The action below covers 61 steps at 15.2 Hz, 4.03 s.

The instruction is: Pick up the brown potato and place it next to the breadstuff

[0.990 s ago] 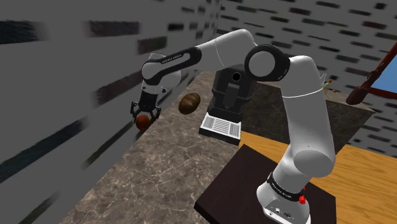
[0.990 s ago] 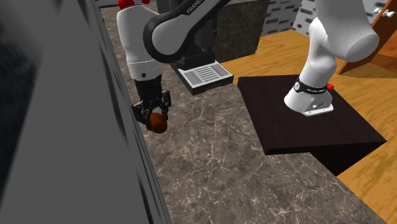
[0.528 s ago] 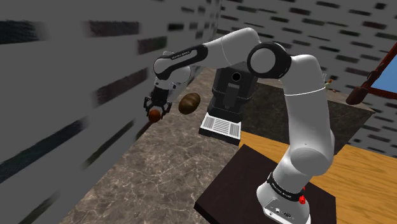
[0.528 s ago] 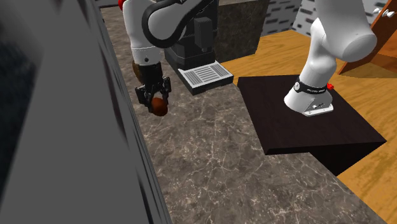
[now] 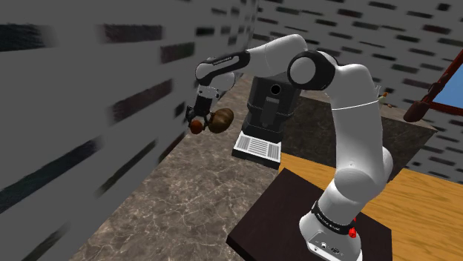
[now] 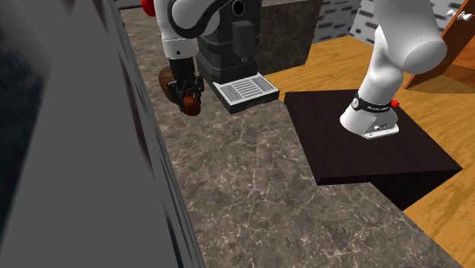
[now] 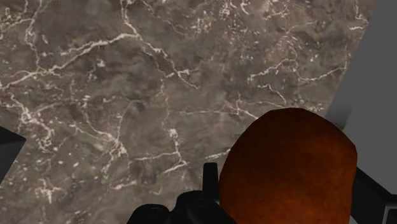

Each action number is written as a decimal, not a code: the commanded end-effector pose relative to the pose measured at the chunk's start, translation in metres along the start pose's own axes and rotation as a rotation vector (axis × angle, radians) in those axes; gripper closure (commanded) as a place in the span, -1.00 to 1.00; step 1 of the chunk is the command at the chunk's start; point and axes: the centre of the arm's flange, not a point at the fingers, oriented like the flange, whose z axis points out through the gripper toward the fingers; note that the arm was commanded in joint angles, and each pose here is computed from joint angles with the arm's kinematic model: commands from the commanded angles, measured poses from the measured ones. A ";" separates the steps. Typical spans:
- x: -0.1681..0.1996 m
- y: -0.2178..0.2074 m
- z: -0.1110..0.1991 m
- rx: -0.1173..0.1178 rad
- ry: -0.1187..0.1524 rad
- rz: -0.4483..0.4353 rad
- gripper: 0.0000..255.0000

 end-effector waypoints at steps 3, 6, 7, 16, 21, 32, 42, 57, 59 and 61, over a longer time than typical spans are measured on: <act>0.031 0.039 -0.015 0.000 -0.001 -0.001 1.00; 0.055 0.068 -0.027 0.000 -0.001 -0.001 1.00; 0.063 0.078 -0.031 0.000 -0.001 -0.001 1.00; 0.124 0.149 -0.052 0.000 -0.001 -0.001 1.00; 0.130 0.155 -0.027 0.000 -0.001 -0.001 1.00; 0.144 0.167 0.028 0.000 -0.001 -0.001 1.00; 0.156 0.177 0.073 0.000 -0.001 -0.001 1.00; 0.156 0.177 0.047 0.000 -0.001 -0.001 -1.00; 0.156 0.177 0.023 0.000 -0.001 -0.001 -1.00; 0.156 0.177 0.023 0.000 -0.001 -0.001 -1.00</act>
